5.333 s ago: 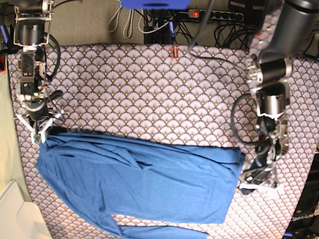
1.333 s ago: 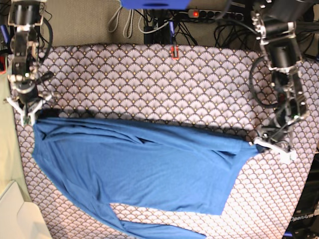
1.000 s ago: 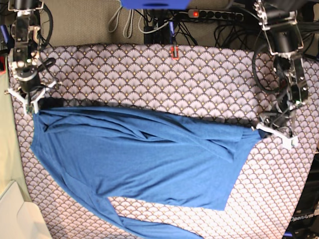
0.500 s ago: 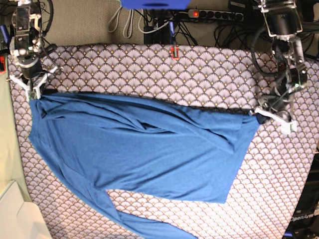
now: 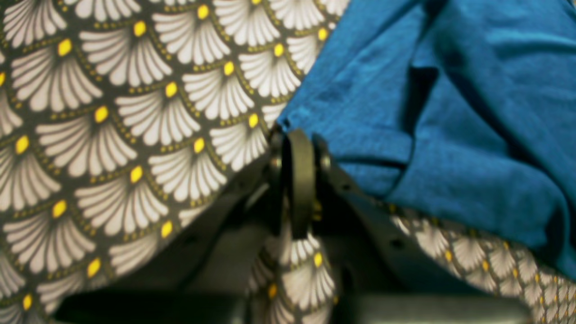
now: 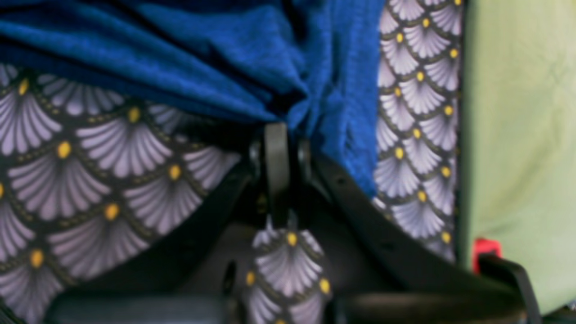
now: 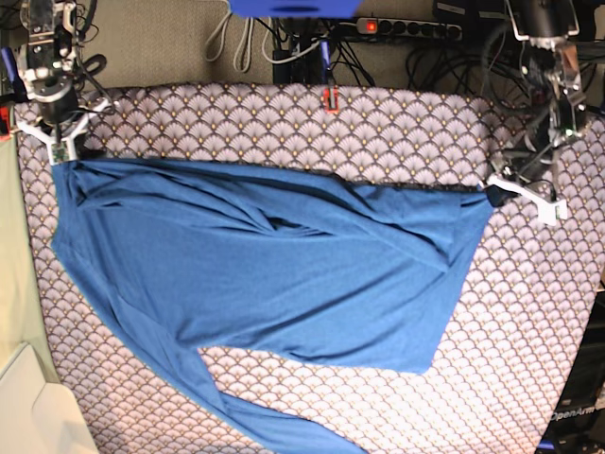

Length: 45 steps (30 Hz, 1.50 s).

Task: Fold the T-shirt properly
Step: 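Lift both grippers and pull the shirt's shoulder edge toward the robot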

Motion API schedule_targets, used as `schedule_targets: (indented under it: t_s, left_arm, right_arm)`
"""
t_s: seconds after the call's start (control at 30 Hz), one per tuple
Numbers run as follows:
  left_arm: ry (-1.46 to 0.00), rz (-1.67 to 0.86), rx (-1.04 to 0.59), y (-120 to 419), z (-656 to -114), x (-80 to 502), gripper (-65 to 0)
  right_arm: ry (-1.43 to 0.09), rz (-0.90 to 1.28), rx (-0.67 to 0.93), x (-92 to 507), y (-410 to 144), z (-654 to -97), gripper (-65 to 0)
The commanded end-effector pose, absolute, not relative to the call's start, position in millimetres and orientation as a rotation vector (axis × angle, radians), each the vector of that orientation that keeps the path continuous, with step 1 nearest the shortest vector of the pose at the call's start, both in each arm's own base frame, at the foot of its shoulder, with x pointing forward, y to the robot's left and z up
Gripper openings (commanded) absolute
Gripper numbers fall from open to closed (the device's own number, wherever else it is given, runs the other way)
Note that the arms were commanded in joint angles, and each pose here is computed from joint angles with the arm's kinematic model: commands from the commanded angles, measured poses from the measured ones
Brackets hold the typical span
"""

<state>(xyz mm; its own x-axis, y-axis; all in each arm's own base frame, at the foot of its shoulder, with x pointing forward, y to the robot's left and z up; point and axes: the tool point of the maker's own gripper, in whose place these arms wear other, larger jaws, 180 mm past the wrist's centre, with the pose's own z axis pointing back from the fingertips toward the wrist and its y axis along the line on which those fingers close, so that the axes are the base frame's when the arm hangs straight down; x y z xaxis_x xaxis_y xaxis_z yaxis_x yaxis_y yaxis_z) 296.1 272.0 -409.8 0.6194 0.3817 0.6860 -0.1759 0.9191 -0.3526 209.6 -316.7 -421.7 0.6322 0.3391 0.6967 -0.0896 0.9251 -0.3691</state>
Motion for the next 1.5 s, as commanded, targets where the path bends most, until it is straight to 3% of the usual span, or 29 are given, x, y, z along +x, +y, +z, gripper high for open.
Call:
schedule_targets:
  t_s: [0.0,0.2,0.57,0.83,1.33,1.47]
  left_arm:
    - [-0.903,0.303,-0.253,277,-392,303,-64.6]
    - [-0.941,0.321,-0.22,291,-377,293,-64.6]
    - [-0.809,0.381,-0.184,317,-387,260,-64.6]
    - [-0.777,0.396,-0.196,310,-398,248,-64.6]
    - [-0.777,0.393,-0.201,308,-398,250,-64.4]
    - [-0.777,0.393,-0.201,308,-398,250,-56.9]
  right_arm:
    - [-0.866,0.251,-0.356,209,-331,-412,-65.0]
    - [-0.859,0.255,-0.376,206,-340,-409,-65.0]
    - [-0.83,0.261,-0.366,194,-338,-415,-65.0]
    - [-0.794,0.329,-0.241,187,-314,-427,-65.0]
    - [-0.875,0.126,-0.331,193,-350,-406,-65.0]
    - [-0.876,0.124,-0.331,193,-351,-405,-65.0]
